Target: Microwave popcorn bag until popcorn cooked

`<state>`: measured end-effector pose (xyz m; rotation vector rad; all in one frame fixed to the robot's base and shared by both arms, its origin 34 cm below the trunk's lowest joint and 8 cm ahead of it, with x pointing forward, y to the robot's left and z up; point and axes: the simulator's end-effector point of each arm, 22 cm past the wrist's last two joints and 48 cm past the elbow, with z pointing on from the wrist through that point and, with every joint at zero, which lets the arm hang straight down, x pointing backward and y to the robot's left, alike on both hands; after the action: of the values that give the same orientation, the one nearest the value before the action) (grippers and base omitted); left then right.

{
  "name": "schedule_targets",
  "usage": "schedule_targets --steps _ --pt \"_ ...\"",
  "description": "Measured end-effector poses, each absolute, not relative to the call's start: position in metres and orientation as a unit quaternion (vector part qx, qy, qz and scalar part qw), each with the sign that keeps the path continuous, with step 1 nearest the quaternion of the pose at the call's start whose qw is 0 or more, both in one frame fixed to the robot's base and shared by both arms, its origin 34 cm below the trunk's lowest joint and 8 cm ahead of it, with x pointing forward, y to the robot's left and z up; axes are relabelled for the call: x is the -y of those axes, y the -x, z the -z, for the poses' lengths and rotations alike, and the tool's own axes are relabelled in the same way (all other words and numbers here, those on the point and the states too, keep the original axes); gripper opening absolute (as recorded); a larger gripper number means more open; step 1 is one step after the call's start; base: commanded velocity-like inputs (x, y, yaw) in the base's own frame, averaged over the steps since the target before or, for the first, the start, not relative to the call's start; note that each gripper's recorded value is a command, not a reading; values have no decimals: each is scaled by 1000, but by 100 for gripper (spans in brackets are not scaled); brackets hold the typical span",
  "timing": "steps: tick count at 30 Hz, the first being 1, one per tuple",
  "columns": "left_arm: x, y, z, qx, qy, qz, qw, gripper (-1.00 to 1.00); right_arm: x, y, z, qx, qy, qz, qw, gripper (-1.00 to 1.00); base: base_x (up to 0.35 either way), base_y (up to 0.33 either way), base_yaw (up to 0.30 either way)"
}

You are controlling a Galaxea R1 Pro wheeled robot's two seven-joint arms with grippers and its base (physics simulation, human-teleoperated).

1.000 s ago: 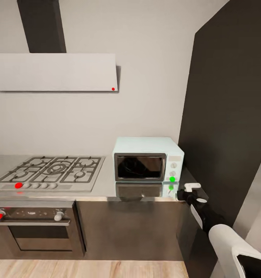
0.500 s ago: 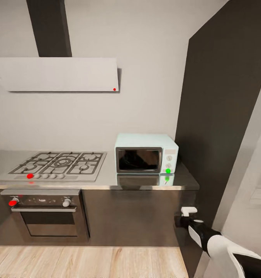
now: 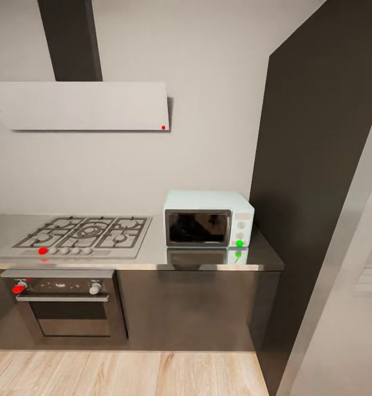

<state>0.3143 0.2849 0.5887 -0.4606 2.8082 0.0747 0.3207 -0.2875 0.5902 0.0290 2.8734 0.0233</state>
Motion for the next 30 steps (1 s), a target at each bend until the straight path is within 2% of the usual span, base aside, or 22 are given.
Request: schedule_targets --steps 3,9,14,17,19,20,30 --pt "-287 -315 -589 -975 165 -27 148 100 285 -257 -578 -992 -8 -8 127 -100 0 0 0" --pt "-290 -316 -589 -974 168 -28 149 100 283 -253 -578 -992 -1 -10 128 -100 0 0 0" --pt "-301 -314 -589 -967 206 -32 148 100 250 -236 -575 -989 83 -29 118 -100 0 0 0" --pt "-301 -314 -589 -966 211 -31 148 100 252 -236 -575 -989 83 -28 118 -100 0 0 0" --pt "-297 -315 -589 -967 205 -29 149 100 260 -241 -576 -991 27 -23 126 -100 0 0 0" --pt "-297 -316 -590 -967 205 -28 150 100 245 -237 -575 -987 105 -33 120 -100 0 0 0" --pt "-298 -316 -590 -967 206 -29 150 100 243 -238 -576 -985 113 -34 123 -100 0 0 0"
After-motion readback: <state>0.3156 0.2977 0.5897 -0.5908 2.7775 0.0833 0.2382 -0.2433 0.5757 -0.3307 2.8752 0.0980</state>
